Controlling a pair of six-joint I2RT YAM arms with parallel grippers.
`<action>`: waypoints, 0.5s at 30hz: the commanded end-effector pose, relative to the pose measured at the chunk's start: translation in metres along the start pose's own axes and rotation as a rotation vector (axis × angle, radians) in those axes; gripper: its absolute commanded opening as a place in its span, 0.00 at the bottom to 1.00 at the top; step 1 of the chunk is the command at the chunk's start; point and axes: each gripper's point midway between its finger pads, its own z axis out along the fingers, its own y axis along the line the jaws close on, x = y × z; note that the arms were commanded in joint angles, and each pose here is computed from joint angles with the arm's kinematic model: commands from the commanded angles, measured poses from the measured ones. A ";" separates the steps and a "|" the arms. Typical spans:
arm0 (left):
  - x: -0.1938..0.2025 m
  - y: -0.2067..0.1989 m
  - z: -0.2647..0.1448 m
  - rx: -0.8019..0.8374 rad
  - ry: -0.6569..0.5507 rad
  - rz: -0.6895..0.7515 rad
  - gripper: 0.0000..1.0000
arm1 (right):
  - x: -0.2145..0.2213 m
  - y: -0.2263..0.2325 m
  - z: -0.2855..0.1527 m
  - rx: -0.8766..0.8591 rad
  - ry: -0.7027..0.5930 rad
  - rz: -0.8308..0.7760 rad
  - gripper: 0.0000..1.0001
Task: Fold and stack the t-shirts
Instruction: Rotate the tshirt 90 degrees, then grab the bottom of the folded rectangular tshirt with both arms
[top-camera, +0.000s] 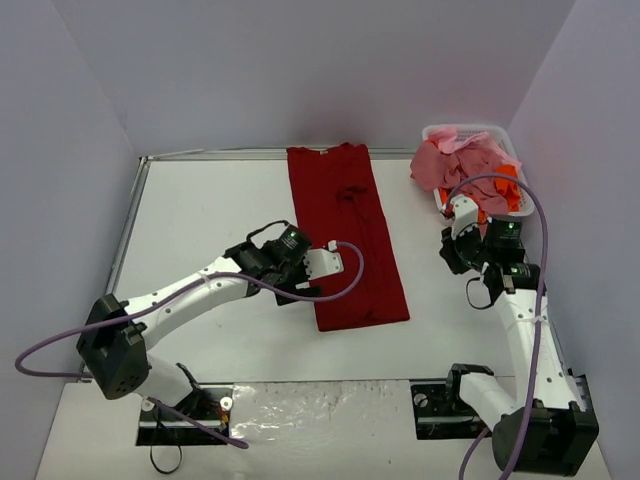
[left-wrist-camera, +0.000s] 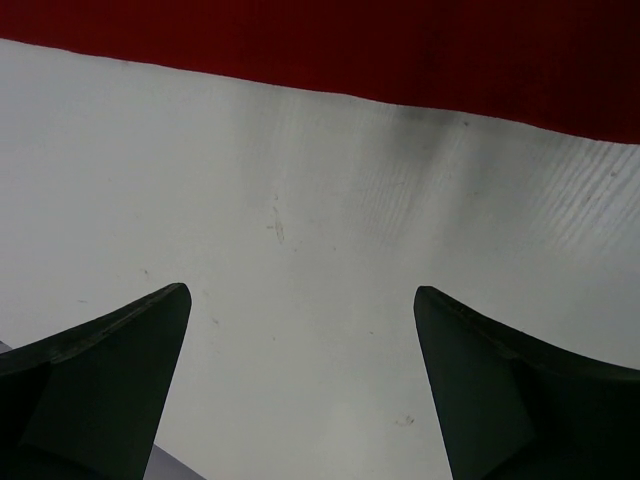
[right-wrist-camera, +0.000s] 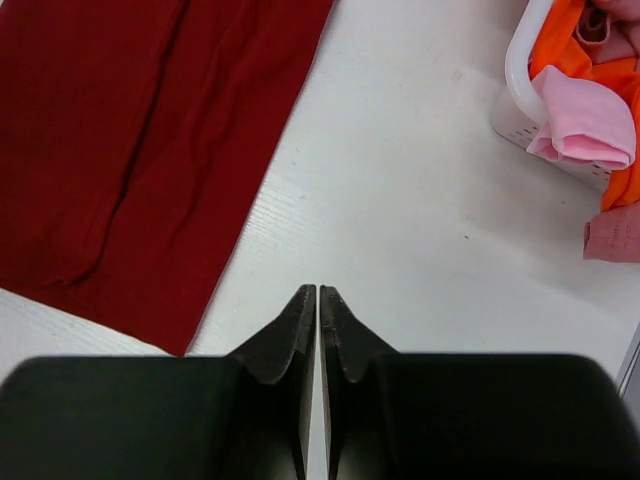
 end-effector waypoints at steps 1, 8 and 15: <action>-0.028 0.026 0.015 -0.099 -0.082 -0.016 0.94 | -0.017 -0.001 -0.004 -0.007 -0.107 0.000 0.00; -0.055 0.007 0.060 0.045 -0.125 -0.088 0.53 | -0.009 -0.010 -0.004 0.015 -0.096 -0.014 0.00; -0.061 -0.005 0.085 0.115 -0.106 -0.150 0.02 | 0.011 -0.014 -0.004 0.051 -0.074 -0.049 0.00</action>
